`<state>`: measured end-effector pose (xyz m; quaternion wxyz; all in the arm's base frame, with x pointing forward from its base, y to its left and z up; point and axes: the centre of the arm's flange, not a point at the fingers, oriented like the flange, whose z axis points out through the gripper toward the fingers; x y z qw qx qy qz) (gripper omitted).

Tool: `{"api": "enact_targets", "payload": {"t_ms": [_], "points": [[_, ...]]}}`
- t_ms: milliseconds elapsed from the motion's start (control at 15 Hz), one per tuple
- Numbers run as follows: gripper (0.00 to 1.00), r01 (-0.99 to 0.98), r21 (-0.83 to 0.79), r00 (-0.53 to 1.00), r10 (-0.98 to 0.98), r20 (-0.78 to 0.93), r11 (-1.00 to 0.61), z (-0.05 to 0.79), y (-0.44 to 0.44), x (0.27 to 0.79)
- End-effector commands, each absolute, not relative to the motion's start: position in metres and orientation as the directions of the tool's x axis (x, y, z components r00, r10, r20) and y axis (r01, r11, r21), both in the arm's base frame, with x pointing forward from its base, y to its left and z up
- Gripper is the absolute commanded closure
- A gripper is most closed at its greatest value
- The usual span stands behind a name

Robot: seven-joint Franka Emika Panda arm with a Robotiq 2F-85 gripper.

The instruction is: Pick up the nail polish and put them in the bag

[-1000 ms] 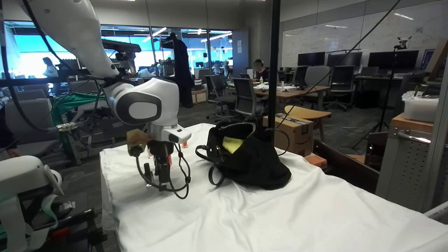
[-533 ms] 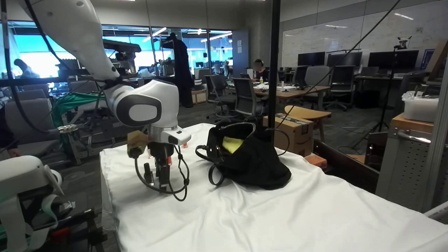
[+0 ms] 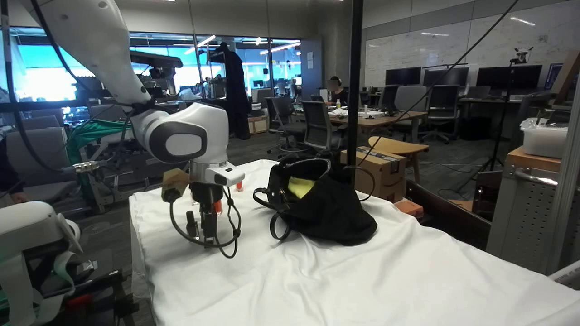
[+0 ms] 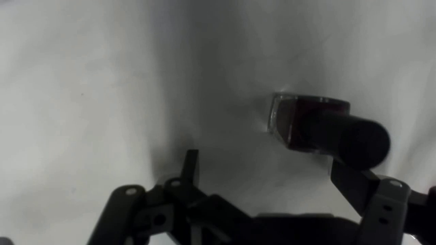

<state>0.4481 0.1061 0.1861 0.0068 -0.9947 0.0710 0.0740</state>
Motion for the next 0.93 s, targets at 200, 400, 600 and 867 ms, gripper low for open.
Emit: {"api": "enact_targets", "payload": {"t_ms": [200,400,600,867], "points": [[0.00,-0.135,0.039,0.986,-0.138,-0.095,-0.990,0.211,0.117,0.432],[0.00,-0.134,0.046,0.987,-0.137,-0.080,-0.990,0.218,0.122,0.429],[0.00,-0.138,0.050,0.987,-0.141,-0.070,-0.989,0.222,0.125,0.424],[0.00,-0.134,0.036,0.988,-0.136,-0.071,-0.990,0.220,0.127,0.417]]}}
